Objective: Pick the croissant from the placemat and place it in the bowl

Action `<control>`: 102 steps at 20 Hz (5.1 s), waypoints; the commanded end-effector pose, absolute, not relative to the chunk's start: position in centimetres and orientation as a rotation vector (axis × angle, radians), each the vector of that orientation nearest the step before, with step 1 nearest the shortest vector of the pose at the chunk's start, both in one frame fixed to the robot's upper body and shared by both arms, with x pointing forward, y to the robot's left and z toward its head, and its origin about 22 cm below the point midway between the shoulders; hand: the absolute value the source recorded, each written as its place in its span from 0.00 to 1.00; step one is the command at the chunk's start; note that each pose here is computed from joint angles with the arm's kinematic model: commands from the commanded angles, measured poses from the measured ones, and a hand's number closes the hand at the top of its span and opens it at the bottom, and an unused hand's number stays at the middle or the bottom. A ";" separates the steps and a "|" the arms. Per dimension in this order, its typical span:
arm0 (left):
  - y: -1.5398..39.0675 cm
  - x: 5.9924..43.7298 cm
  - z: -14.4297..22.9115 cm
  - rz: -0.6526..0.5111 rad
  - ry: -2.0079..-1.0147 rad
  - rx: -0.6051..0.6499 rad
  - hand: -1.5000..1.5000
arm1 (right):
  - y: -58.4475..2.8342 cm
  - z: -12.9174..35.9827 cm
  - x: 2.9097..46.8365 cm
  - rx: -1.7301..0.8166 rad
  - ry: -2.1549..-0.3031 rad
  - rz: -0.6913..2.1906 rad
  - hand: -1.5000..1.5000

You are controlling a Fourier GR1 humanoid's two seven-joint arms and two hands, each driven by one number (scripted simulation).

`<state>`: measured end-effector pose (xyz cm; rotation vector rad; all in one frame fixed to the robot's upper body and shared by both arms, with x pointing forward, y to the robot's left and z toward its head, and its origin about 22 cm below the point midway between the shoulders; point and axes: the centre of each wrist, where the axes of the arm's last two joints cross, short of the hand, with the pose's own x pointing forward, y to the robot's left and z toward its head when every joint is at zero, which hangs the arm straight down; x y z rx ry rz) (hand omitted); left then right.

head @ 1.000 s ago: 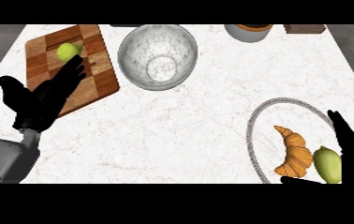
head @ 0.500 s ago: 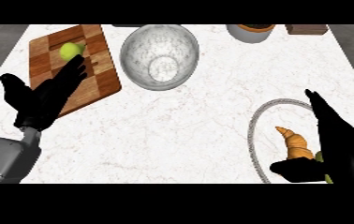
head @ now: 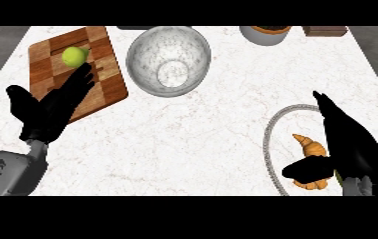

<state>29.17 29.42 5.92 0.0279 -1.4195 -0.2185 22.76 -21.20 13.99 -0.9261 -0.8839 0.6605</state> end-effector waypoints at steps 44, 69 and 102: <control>29.5 29.2 6.9 -0.222 -1.418 0.058 0.50 | -25.2 2.9 25.6 -0.903 -0.455 0.641 0.00; 30.4 29.7 5.8 -0.214 -1.418 0.009 0.50 | -26.8 2.9 26.2 -0.991 -0.630 0.717 1.00; 28.8 29.1 6.3 -0.222 -1.394 0.030 0.50 | -9.9 21.8 15.0 -1.168 -1.197 0.898 1.00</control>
